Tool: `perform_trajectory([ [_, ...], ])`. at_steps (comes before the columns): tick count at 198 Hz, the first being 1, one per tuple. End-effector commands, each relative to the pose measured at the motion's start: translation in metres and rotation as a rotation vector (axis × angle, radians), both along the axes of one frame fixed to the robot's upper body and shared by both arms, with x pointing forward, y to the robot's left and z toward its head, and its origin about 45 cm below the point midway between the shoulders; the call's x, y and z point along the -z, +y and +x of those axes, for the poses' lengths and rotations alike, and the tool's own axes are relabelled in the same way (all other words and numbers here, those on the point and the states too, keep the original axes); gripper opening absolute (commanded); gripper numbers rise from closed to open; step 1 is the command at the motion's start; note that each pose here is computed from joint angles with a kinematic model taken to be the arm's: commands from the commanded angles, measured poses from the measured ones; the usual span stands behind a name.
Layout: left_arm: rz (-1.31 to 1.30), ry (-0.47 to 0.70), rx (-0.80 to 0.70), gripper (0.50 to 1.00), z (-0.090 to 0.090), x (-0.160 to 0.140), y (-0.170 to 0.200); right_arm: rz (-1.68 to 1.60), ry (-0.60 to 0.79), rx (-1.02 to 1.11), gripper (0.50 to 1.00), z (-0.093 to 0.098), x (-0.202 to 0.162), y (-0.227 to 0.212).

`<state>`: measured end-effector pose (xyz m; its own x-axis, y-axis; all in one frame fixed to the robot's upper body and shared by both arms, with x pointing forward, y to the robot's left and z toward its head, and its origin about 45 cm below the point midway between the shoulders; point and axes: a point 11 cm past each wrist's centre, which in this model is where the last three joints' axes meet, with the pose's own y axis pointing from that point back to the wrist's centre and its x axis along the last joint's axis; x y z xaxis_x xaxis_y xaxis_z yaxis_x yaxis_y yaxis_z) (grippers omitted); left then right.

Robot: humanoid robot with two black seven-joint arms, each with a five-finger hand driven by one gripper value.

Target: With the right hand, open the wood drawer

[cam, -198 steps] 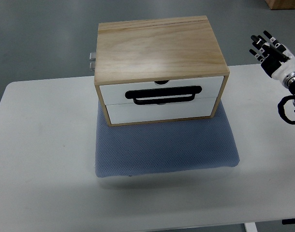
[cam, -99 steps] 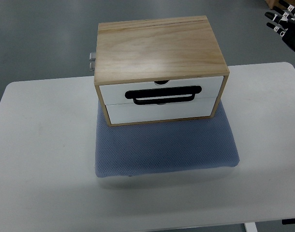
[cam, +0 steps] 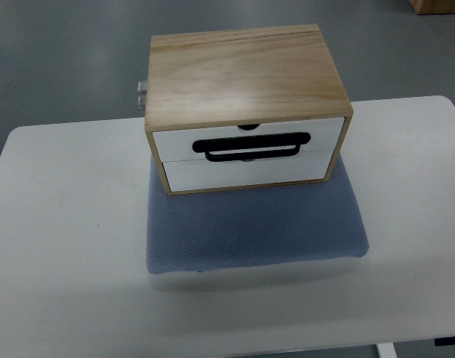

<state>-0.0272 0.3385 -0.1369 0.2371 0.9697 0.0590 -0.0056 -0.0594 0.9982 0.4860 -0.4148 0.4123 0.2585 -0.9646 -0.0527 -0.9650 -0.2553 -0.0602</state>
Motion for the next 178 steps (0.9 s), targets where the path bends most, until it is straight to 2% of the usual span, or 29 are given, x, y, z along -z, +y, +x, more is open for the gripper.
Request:
perform_trajectory([
  [1, 0.0, 0.0, 0.0, 1.0, 0.0, 0.0, 0.0, -0.073, -0.019, -0.07, 0.944, -0.003, -0.023, 0.011],
  [35, 0.0, 0.0, 0.0, 1.0, 0.0, 0.0, 0.0, -0.186, -0.036, -0.213, 0.944, -0.01, -0.05, 0.043],
  [58, 0.001, 0.0, 0.0, 1.0, 0.0, 0.0, 0.0, -0.3, -0.035, -0.35, 0.944, -0.024, -0.069, 0.069],
  [69, 0.001, 0.0, 0.0, 1.0, 0.0, 0.0, 0.0, -0.3, -0.035, -0.35, 0.944, -0.024, -0.069, 0.069],
  [70, 0.0, 0.0, 0.0, 1.0, 0.0, 0.0, 0.0, -0.363, -0.035, -0.423, 0.944, -0.031, -0.078, 0.084],
  [78, 0.0, 0.0, 0.0, 1.0, 0.0, 0.0, 0.0, -0.418, -0.038, -0.481, 0.944, -0.037, -0.086, 0.097],
  [118, 0.0, 0.0, 0.0, 1.0, 0.0, 0.0, 0.0, -0.587, -0.063, -0.556, 0.944, -0.048, -0.112, 0.13],
  [119, -0.001, 0.002, 0.0, 1.0, -0.001, 0.0, 0.0, -0.638, -0.069, -0.583, 0.944, -0.052, -0.119, 0.143],
  [123, 0.0, 0.0, 0.0, 1.0, 0.0, 0.0, 0.0, -0.657, -0.07, -0.594, 0.944, -0.055, -0.122, 0.148],
  [142, -0.001, 0.002, 0.0, 1.0, -0.001, 0.0, 0.0, -0.695, -0.063, -0.615, 0.944, -0.058, -0.125, 0.159],
  [143, 0.0, -0.001, 0.0, 1.0, 0.001, 0.0, 0.0, -0.744, -0.044, -0.659, 0.944, -0.064, -0.123, 0.177],
  [178, 0.0, 0.0, 0.0, 1.0, 0.0, 0.0, 0.0, -0.882, 0.015, -0.783, 0.944, -0.088, -0.107, 0.219],
])
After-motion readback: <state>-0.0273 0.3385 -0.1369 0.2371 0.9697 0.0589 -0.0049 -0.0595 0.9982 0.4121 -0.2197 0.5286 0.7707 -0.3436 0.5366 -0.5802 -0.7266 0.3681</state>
